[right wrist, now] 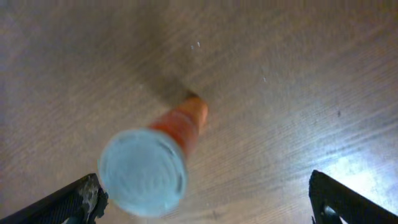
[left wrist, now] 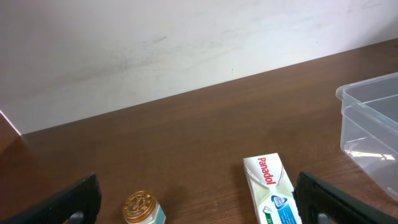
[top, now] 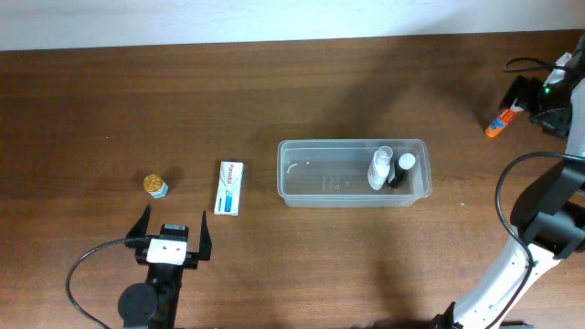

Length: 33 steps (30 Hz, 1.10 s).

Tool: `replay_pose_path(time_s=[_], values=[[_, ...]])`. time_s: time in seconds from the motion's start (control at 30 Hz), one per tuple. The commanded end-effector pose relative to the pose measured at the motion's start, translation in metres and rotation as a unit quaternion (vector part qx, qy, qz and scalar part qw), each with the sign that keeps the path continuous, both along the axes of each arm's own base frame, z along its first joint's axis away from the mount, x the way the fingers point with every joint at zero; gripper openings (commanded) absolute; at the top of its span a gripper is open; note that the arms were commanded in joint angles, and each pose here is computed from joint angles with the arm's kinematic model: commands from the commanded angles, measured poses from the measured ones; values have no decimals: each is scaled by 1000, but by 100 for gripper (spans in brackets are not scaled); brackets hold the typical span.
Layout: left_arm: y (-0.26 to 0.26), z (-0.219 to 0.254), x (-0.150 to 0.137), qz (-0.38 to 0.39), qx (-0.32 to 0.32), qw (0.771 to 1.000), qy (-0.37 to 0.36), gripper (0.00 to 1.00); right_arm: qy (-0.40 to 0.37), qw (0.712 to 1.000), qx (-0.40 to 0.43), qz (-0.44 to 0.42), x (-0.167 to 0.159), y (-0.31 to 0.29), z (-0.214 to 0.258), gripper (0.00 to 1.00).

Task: Pack container
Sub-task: 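Lower the right gripper and grasp the orange tube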

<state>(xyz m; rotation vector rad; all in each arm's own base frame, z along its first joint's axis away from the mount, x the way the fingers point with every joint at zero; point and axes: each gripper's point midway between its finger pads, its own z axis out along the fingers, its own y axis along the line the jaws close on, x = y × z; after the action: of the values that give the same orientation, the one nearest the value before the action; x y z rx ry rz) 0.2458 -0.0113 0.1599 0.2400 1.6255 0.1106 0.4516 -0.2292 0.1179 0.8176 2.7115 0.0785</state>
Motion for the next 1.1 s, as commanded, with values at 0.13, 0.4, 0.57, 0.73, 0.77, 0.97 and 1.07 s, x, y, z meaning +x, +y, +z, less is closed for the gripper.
replay_pose_path(time_s=[0.13, 0.4, 0.57, 0.73, 0.77, 0.97, 1.07], values=[[2, -1, 0, 5, 8, 1000, -1, 99, -23, 1000, -13, 14, 18, 3, 0, 96], [2, -1, 0, 5, 8, 1000, -1, 99, -10, 1000, -6, 14, 21, 1, -20, 73], [2, -1, 0, 5, 8, 1000, -1, 99, -13, 1000, -8, 14, 23, 0, -22, 61], [2, -1, 0, 5, 8, 1000, -1, 99, -18, 1000, -10, 14, 25, -1, -22, 54], [2, -1, 0, 5, 8, 1000, -1, 99, -18, 1000, -10, 14, 25, -1, -22, 51], [2, -1, 0, 5, 8, 1000, -1, 99, -17, 1000, -9, 14, 25, -1, -22, 41], [2, -1, 0, 5, 8, 1000, -1, 99, -15, 1000, -6, 12, 24, 0, -22, 36]])
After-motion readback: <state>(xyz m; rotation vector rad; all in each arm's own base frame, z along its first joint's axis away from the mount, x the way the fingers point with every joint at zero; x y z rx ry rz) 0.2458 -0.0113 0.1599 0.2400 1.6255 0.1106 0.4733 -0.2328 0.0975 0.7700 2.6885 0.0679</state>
